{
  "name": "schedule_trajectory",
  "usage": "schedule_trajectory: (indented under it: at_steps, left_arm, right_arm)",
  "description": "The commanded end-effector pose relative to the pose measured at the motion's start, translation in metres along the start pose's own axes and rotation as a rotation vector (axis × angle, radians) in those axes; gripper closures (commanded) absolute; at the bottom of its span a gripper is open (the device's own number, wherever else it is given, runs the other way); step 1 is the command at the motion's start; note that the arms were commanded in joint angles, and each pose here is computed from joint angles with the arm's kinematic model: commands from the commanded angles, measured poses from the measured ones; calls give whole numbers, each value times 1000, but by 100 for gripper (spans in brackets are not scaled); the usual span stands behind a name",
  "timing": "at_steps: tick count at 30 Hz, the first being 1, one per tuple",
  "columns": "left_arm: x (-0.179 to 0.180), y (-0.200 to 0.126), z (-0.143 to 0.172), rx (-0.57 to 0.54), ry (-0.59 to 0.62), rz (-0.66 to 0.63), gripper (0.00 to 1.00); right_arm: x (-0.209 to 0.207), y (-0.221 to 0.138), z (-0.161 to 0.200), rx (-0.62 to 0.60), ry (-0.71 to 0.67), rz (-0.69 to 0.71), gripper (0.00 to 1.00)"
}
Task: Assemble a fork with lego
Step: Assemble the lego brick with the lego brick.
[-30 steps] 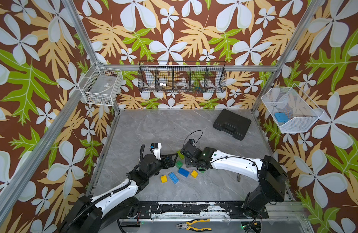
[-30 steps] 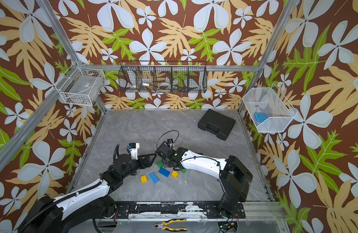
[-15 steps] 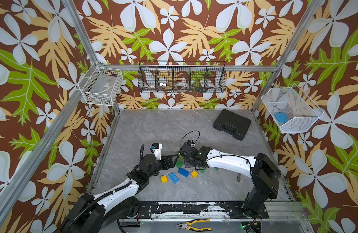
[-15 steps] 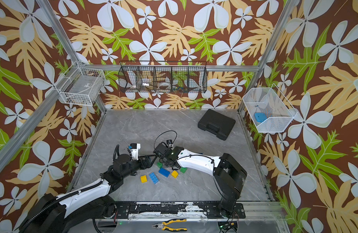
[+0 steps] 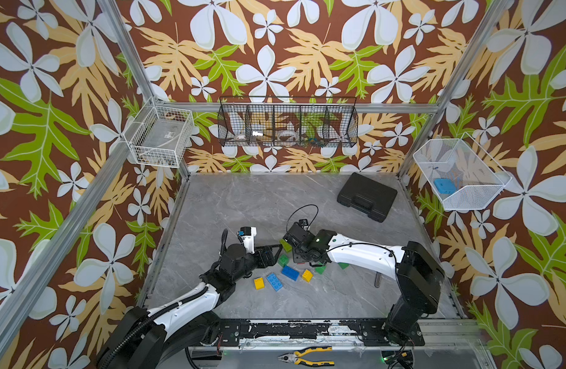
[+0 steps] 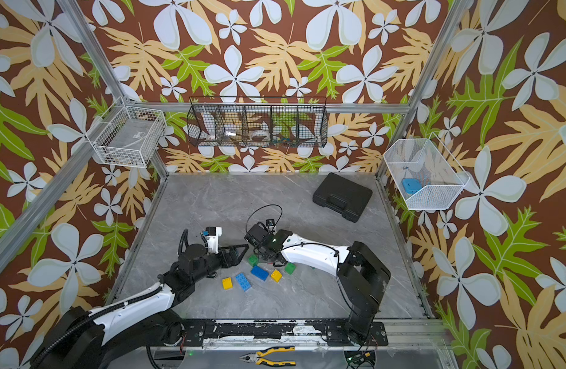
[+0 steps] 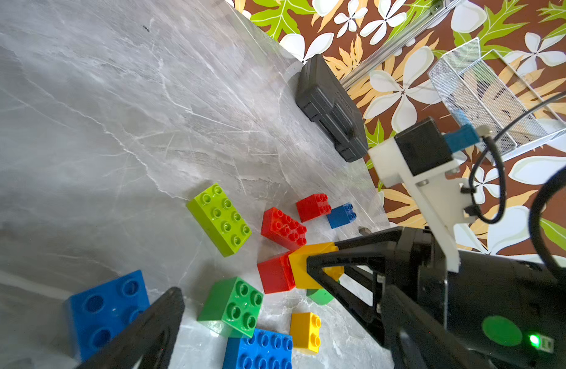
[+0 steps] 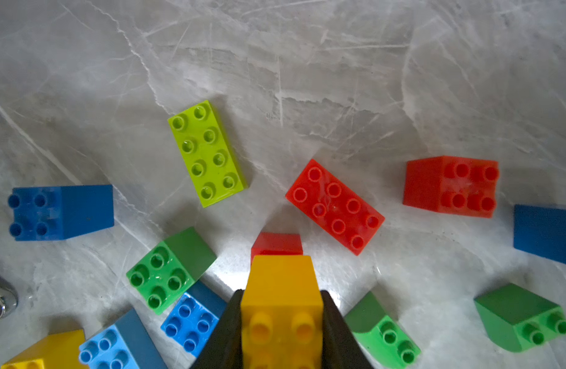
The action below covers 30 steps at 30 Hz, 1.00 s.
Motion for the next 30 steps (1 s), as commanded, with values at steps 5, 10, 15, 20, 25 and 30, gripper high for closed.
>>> schedule_trajectory:
  at_steps: [5, 10, 15, 20, 25, 30]
  left_arm:
    - [-5, -1, -5, -19, 14, 21, 3]
    - [-4, -1, -4, -16, 18, 17, 2]
    - [-4, -2, -4, -19, 18, 17, 3]
    - [-2, -3, -3, -18, 19, 12, 3]
    - [-2, -3, -4, -19, 20, 13, 3]
    - [-2, -3, -4, -20, 22, 8, 3]
  right_arm:
    - [0, 3, 3, 40, -7, 4, 100]
    - [-1, 7, 10, 93, -19, 29, 100]
    - [-5, 9, 17, 123, -24, 46, 100]
    - [-6, 8, 20, 133, -26, 46, 100]
    - [-5, 6, 25, 131, -27, 38, 100]
    - [-6, 8, 33, 129, -24, 53, 100]
Point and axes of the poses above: each gripper's point midway between its finger pads, its own y axis out along the fingers, its own x axis along the line the jaws close on, z = x × y, the point moved 1 cm from there along -y, back along the fingers, and after that the axes turned 6 degrees about -y, right-handed, at the moved point
